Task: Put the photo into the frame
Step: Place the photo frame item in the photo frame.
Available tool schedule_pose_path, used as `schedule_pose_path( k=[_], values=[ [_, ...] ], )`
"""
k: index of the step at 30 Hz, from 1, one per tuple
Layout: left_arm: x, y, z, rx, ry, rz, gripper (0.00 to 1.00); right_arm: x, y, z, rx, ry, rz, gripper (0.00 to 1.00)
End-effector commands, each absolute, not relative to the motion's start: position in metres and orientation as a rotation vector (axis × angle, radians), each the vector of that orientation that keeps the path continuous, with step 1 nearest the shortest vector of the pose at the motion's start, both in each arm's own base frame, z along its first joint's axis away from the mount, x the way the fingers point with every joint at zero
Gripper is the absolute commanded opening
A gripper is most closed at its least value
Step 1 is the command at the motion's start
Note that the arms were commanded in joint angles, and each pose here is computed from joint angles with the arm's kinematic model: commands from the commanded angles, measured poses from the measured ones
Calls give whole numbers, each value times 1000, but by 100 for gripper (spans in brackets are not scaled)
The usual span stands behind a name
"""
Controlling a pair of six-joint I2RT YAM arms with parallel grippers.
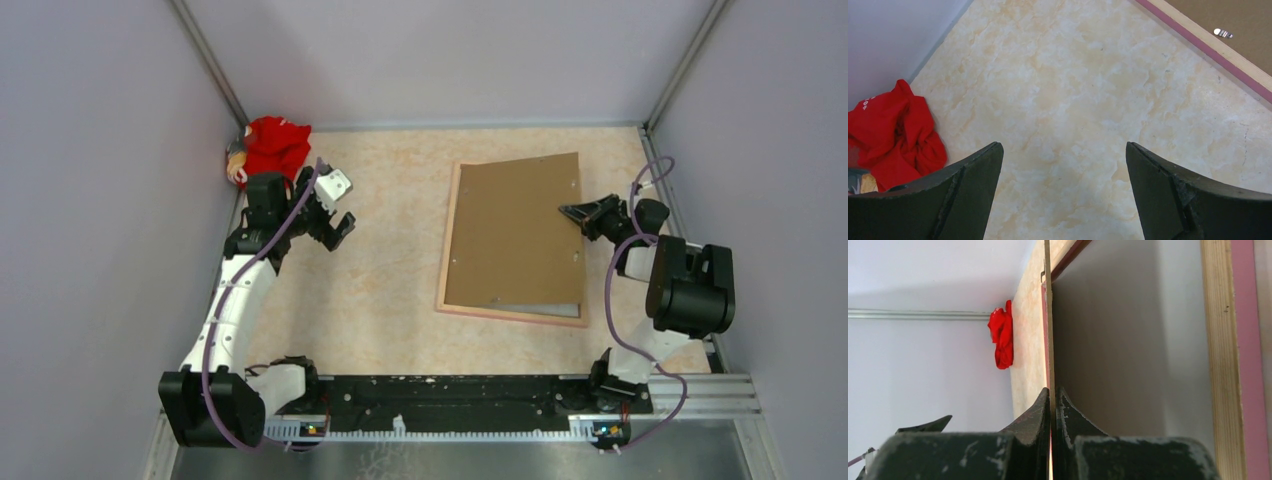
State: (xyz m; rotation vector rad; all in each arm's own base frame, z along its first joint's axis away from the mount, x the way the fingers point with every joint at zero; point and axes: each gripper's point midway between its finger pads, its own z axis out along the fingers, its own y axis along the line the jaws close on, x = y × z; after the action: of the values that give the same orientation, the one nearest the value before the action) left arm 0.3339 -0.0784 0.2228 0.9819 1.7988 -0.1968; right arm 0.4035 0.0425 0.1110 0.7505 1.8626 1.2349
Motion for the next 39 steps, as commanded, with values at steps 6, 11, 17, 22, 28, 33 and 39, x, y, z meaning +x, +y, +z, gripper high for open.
schedule_pose_path(
  k=[6, 11, 17, 22, 28, 33, 39],
  values=[
    [335, -80, 222, 997, 1789, -200, 99, 412, 62, 132, 571, 1833, 1273, 0],
    [334, -81, 220, 1004, 1804, -220, 99, 414, 79, 126, 508, 1908, 1209, 3],
    [337, -81, 221, 994, 1811, -219, 99, 412, 95, 119, 438, 1999, 1082, 34],
    [337, -80, 219, 993, 1813, -216, 99, 409, 105, 114, 348, 2123, 908, 59],
    [335, -82, 215, 992, 1817, -233, 99, 400, 120, 101, 235, 2291, 652, 98],
    [339, -82, 215, 982, 1828, -236, 99, 397, 112, 95, 217, 2381, 405, 99],
    [342, -82, 216, 971, 1834, -243, 99, 393, 99, 105, 143, 2432, 119, 99]
  ],
)
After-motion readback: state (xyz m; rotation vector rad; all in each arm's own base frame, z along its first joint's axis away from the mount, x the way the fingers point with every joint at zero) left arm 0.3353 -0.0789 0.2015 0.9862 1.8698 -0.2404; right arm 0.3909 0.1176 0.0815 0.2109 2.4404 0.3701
